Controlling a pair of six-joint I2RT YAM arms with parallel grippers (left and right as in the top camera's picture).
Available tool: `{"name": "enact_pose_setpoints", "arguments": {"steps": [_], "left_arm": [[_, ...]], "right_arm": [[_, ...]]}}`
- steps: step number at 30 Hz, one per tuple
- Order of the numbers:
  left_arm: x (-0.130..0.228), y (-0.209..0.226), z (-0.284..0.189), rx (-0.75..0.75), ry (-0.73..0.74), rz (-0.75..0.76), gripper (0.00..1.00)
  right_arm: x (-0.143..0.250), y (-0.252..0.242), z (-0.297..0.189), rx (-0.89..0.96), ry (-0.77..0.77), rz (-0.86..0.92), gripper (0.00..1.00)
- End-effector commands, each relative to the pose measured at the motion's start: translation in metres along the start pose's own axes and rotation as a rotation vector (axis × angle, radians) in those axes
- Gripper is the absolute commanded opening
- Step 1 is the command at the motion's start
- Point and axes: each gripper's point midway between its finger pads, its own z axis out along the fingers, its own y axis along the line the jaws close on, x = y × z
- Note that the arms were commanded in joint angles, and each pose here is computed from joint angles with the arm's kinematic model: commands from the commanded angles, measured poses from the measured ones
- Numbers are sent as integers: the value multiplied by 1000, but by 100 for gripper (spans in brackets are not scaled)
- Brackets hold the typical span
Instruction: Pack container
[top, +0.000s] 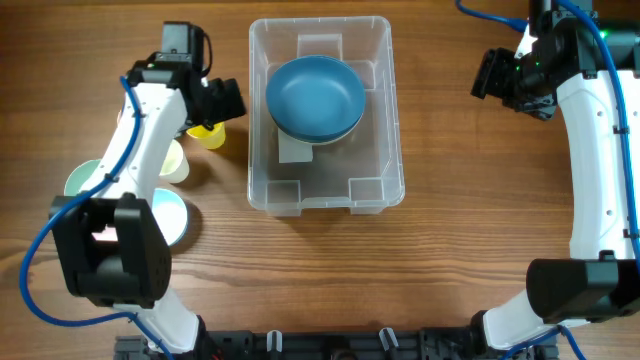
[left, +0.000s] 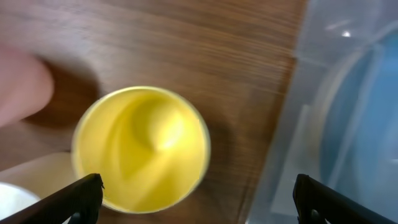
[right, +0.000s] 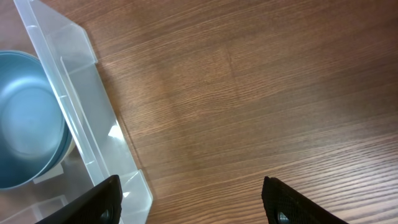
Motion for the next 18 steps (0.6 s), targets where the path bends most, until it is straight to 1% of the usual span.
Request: {"name": "enact_pose_setpoints", "arguments": {"steps": [1, 5, 13, 15, 17, 18], "left_arm": [[-7, -14, -2, 28, -32, 55, 99], [-9, -10, 4, 2, -37, 54, 98], [2, -3, 42, -46, 38, 56, 98], [3, -1, 47, -50, 45, 55, 93], [2, -2, 50, -48, 41, 54, 82], [1, -2, 50, -46, 37, 54, 74]], "right_arm": [[2, 3, 3, -9, 14, -21, 73], [2, 3, 3, -9, 16, -20, 73], [3, 2, 3, -7, 19, -20, 73], [3, 2, 3, -7, 18, -20, 73], [3, 2, 3, -7, 19, -21, 73], [3, 2, 3, -7, 19, -20, 73]]}}
